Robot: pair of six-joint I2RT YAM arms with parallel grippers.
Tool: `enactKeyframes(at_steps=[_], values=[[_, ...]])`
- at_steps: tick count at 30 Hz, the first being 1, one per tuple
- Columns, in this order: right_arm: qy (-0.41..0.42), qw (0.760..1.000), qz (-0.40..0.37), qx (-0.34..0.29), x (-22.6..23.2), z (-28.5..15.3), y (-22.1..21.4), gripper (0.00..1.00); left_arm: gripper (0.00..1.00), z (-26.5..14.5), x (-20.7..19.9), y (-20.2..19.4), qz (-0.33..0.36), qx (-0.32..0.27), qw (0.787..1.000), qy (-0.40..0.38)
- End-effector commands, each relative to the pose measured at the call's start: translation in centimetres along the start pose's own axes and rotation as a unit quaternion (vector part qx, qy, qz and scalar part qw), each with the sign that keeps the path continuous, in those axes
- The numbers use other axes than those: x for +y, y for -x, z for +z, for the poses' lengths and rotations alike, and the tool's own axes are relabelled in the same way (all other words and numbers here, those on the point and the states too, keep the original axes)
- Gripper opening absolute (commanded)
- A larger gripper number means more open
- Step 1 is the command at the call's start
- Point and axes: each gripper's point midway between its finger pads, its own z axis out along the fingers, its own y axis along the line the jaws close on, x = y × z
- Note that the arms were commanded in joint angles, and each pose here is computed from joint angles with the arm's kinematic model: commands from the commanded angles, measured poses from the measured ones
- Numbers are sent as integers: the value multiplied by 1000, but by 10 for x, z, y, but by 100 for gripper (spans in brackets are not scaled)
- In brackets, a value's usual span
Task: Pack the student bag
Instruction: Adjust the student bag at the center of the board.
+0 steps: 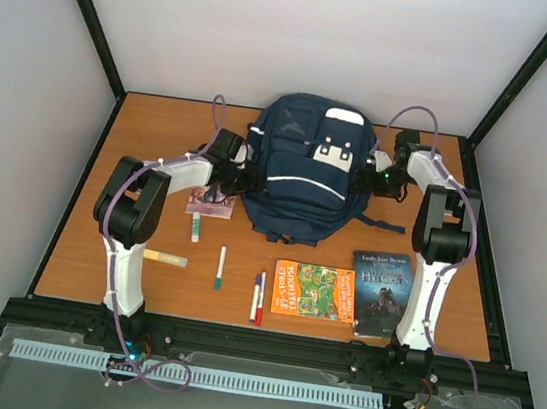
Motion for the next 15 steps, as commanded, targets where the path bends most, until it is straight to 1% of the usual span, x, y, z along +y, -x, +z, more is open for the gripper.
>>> enactKeyframes(at_steps=[1, 6, 7, 9, 11, 15], values=[[29, 1000, -7, 0, 18, 5, 6, 100, 69, -16, -34, 0, 49, 5, 999, -18], [14, 999, -2, -37, 9, -40, 11, 100, 83, -36, -30, 11, 61, -9, 998, 18], [9, 999, -3, -45, 7, -50, 11, 100, 84, -41, -30, 14, 58, -16, 998, 23], [1, 998, -6, -56, 6, -69, 7, 100, 89, -54, -22, 20, 33, -29, 999, 33], [-12, 998, -10, -63, 5, -86, -1, 100, 90, -70, -24, 28, 16, -42, 999, 22], [-47, 995, -40, -77, 11, -116, -25, 100, 91, -95, -34, 37, 31, -70, 997, 18]])
